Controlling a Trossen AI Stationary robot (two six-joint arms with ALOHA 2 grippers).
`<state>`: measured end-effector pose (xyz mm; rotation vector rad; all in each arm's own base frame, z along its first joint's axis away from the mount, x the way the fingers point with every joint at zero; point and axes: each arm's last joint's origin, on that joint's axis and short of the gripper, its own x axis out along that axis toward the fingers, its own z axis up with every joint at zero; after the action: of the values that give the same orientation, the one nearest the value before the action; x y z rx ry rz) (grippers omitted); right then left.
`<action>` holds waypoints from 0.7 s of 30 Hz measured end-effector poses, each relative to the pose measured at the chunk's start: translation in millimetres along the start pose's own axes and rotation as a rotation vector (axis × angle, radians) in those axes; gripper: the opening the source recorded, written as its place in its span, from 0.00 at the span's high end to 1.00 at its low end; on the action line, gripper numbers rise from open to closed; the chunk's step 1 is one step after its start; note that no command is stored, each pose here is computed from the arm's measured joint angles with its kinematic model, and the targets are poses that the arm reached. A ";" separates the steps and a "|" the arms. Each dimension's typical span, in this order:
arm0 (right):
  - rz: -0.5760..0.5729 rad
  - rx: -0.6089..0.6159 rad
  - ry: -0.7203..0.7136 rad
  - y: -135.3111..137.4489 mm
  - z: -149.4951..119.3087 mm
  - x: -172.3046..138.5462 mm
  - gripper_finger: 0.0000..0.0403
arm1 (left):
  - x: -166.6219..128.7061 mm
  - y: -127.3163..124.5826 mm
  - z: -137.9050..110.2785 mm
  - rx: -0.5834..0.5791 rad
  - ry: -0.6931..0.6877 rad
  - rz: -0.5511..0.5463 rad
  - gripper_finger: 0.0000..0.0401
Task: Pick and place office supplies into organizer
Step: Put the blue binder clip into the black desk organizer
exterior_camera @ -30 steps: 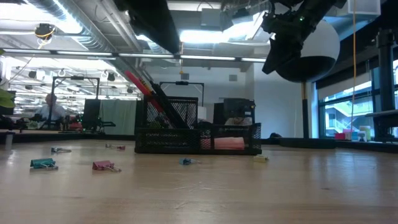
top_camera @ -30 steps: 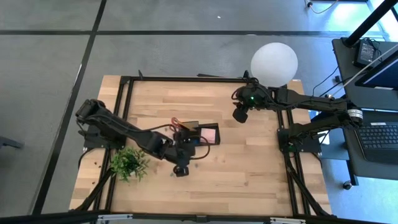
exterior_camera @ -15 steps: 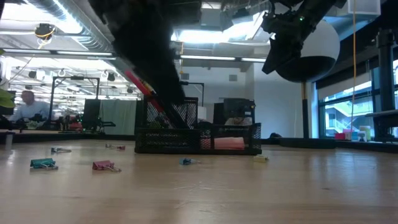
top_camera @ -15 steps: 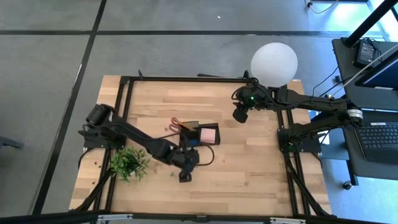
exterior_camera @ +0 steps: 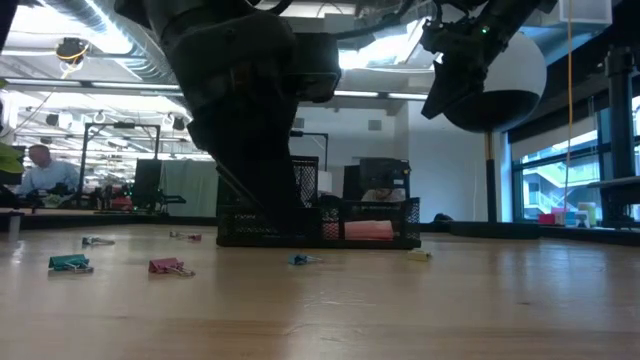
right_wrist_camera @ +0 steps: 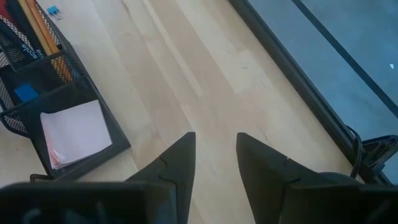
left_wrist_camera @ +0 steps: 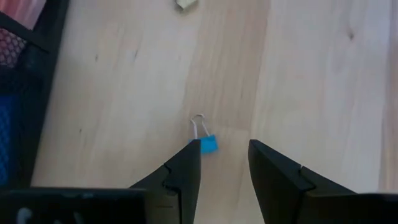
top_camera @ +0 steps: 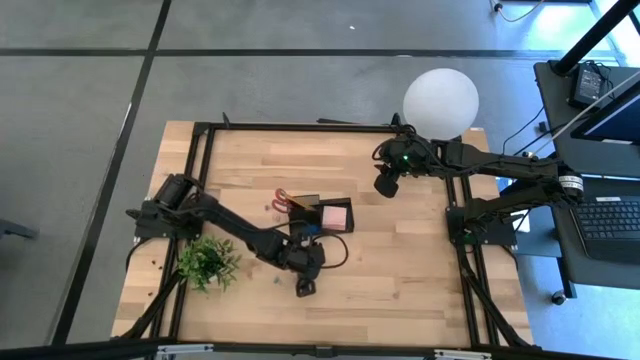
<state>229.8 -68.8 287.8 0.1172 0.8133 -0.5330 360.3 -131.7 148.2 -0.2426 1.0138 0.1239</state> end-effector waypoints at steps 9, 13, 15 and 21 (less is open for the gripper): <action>0.000 -0.001 0.000 0.0 0.0 0.0 0.70 | 0.9 6.7 4.5 -0.027 -0.008 0.014 0.68; 0.000 -0.001 0.000 0.0 0.1 -0.1 0.70 | 0.7 6.2 4.4 -0.018 -0.008 0.010 0.64; 0.000 -0.004 0.000 0.0 0.0 0.0 0.70 | 0.7 6.2 4.4 -0.023 -0.007 0.009 0.59; 0.000 -0.005 0.000 0.0 0.0 0.0 0.70 | 0.6 5.8 4.3 -0.033 0.001 -0.006 0.47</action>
<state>229.8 -68.8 287.8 0.1130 0.8145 -0.5311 363.0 -125.0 149.0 -0.2761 1.0122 0.1353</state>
